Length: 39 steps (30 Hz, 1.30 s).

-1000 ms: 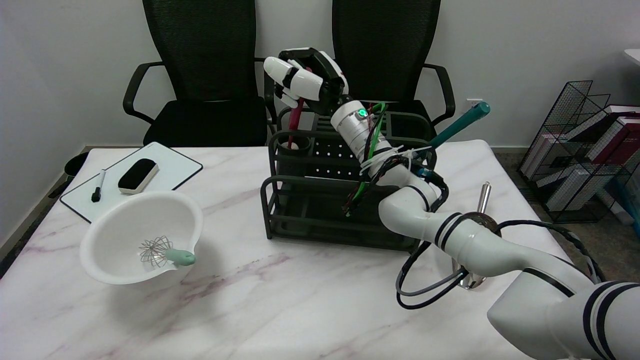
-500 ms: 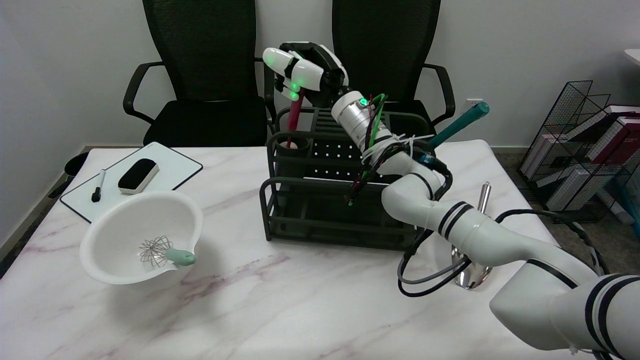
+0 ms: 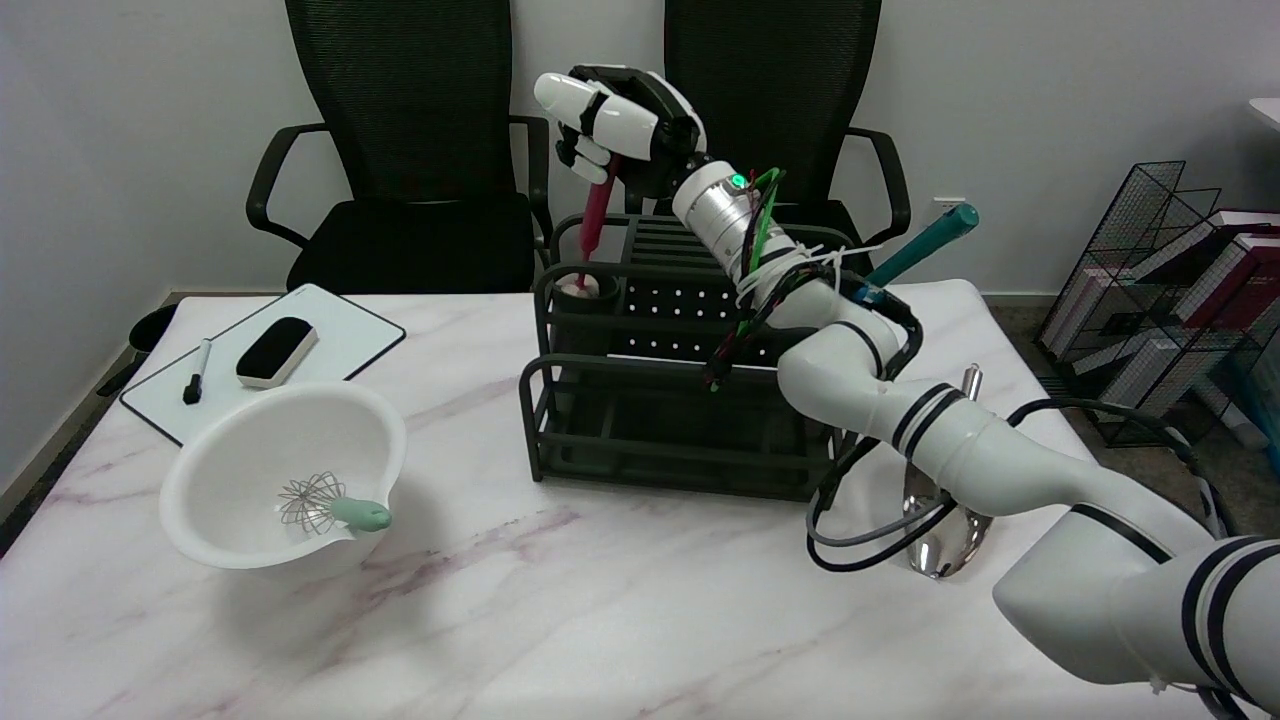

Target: Pick up the pink sponge bottle brush.

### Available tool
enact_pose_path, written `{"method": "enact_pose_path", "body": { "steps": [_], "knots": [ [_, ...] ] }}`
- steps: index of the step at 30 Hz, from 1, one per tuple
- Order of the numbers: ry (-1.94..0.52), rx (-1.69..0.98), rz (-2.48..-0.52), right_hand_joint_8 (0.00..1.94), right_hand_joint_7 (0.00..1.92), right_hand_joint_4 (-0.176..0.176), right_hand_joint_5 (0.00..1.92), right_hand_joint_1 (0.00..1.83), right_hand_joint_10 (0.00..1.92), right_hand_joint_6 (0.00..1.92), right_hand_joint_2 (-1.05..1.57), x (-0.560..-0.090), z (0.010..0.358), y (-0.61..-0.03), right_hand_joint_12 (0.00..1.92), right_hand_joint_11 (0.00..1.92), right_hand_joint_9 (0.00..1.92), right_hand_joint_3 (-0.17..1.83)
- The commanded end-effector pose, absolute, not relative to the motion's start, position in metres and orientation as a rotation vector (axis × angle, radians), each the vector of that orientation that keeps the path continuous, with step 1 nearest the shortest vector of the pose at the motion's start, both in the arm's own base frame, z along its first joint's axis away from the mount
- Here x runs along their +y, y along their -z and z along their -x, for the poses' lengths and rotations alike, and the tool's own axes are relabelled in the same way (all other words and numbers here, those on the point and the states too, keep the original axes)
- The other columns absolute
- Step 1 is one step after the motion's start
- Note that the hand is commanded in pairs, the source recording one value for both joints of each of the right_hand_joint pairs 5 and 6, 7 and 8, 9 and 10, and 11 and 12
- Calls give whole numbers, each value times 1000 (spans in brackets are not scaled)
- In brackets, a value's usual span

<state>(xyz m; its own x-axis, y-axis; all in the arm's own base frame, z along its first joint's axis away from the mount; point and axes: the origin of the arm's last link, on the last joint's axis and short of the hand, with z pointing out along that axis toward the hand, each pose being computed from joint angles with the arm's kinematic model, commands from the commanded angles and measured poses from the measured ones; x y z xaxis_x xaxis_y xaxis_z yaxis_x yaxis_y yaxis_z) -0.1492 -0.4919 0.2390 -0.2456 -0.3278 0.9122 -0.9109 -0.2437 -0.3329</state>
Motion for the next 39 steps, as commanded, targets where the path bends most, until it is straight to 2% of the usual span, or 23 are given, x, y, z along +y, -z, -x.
{"method": "enact_pose_path", "body": {
  "steps": [1, 27, 39],
  "knots": [
    [-1491, -1519, -1489, 1920, 1920, 0, 1920, 1241, 1920, 1920, 1554, -493, 139, -246, 1920, 1920, 1920, 254],
    [-1534, -1459, -1588, 1920, 1920, 0, 1920, 1255, 1920, 1920, 1571, -492, 111, -255, 1920, 1920, 1920, 188],
    [-1630, -1382, -1711, 1920, 1920, 0, 1920, 1253, 1920, 1920, 1571, -470, 74, -270, 1920, 1920, 1920, 200]
  ]
}}
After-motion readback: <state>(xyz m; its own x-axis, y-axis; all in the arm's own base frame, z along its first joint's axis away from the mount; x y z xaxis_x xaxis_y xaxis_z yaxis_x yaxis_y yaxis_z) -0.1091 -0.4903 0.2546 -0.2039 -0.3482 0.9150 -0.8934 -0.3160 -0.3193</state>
